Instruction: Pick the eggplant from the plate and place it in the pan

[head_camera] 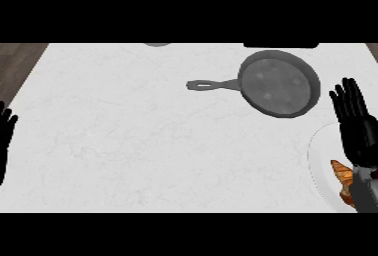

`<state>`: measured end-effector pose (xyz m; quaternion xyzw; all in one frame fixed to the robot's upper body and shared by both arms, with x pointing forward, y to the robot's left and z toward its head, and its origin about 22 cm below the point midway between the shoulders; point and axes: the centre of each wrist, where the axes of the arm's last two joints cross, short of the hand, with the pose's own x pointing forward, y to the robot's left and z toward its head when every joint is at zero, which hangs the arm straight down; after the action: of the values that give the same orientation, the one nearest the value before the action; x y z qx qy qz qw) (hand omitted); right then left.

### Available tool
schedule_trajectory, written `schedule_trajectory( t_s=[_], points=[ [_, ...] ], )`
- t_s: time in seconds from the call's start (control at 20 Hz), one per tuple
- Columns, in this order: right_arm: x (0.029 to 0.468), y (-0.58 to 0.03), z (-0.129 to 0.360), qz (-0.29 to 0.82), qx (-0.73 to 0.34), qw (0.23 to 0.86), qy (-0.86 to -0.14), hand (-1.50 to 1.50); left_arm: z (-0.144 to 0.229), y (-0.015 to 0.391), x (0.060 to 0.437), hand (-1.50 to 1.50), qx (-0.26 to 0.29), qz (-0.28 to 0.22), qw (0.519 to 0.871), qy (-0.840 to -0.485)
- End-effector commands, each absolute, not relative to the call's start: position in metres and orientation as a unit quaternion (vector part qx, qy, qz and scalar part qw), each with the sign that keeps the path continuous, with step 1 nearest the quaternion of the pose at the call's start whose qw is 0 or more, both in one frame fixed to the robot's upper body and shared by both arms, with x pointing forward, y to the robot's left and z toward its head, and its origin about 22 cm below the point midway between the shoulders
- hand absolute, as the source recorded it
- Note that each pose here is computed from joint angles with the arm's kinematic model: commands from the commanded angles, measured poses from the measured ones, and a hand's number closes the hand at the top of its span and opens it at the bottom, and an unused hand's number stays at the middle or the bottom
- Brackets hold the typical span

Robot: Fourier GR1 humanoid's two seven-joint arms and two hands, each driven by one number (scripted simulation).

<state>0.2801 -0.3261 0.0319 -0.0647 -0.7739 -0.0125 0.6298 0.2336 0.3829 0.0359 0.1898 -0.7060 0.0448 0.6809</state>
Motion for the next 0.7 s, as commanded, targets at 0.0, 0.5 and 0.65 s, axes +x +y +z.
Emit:
schedule_trajectory(
  t_s=[0.0, 0.5, 0.65],
  points=[
    [0.296, -0.33, 0.03, 0.029, 0.015, 0.634, -0.773, -1.5, 0.044, 0.384, 0.241, 0.0, 0.214, 0.031, 0.697, -0.684],
    [0.295, -0.413, 0.061, 0.016, -0.014, 0.639, -0.769, 1.5, 0.012, 0.373, 0.24, 0.0, 0.229, -0.031, 0.783, -0.578],
    [0.264, -0.465, 0.052, 0.053, 0.03, 0.599, -0.798, -1.5, 0.014, 0.377, 0.255, 0.0, 0.24, -0.03, 0.79, -0.563]
  ],
)
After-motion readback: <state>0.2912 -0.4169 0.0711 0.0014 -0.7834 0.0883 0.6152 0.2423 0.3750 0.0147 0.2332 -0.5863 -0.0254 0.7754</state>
